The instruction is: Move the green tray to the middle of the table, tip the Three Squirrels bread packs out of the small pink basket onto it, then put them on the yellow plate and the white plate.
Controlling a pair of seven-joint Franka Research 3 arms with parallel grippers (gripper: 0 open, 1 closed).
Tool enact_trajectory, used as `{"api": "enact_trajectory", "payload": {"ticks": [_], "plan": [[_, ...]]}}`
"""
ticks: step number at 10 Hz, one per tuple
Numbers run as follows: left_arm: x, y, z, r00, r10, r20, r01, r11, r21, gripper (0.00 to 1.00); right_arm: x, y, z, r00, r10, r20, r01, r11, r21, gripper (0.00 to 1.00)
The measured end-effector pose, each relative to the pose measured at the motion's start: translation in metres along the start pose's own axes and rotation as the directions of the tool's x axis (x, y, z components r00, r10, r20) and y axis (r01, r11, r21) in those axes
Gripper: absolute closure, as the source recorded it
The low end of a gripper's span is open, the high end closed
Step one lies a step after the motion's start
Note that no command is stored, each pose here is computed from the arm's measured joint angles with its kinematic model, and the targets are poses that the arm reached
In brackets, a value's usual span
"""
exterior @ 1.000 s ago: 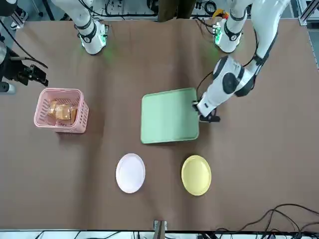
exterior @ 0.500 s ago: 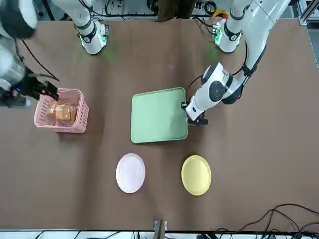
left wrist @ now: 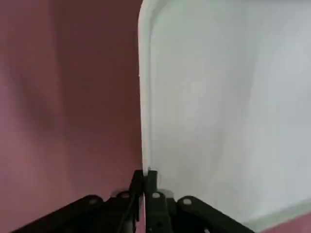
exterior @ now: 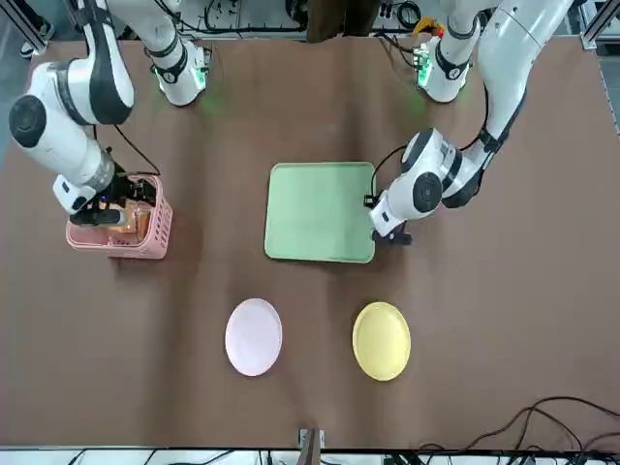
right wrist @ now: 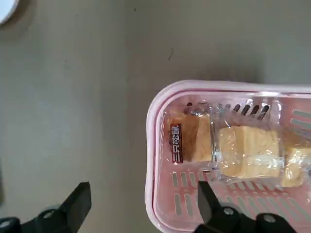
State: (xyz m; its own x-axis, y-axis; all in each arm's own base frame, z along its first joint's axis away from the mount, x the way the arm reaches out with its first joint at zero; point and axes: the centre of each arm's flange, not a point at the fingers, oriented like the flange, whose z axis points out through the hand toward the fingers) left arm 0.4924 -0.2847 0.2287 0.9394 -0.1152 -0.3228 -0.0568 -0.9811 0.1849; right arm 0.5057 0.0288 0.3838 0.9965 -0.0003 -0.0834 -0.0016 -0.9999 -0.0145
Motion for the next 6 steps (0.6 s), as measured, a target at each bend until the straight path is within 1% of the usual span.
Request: {"api": "enact_trajectory", "payload": {"ticks": [1,2,3,5,6], "plan": [[0.001,0.000,-0.002,1.000,0.001,0.000,-0.001,1.000,0.000,0.80,-0.002,0.000,0.008,1.000,0.001,-0.003,-0.001,1.000,0.000,0.03],[0.005,0.001,-0.009,1.000,0.000,-0.014,0.000,1.000,-0.005,0.63,-0.004,0.001,0.018,1.000,0.001,-0.013,-0.001,1.000,0.000,0.03],[0.013,0.001,-0.023,0.999,-0.006,-0.034,0.006,1.000,-0.012,0.50,-0.007,0.002,0.033,1.000,0.002,-0.022,-0.002,1.000,0.001,0.03],[0.035,-0.005,-0.069,0.997,-0.035,-0.069,0.033,0.999,-0.022,0.22,-0.007,0.003,0.063,1.000,0.004,-0.017,-0.004,1.000,0.003,0.04],[0.048,-0.019,-0.105,0.993,-0.075,-0.093,0.074,0.997,-0.022,0.06,-0.005,0.003,0.073,1.000,0.004,-0.013,-0.004,1.000,0.004,0.05]]}}
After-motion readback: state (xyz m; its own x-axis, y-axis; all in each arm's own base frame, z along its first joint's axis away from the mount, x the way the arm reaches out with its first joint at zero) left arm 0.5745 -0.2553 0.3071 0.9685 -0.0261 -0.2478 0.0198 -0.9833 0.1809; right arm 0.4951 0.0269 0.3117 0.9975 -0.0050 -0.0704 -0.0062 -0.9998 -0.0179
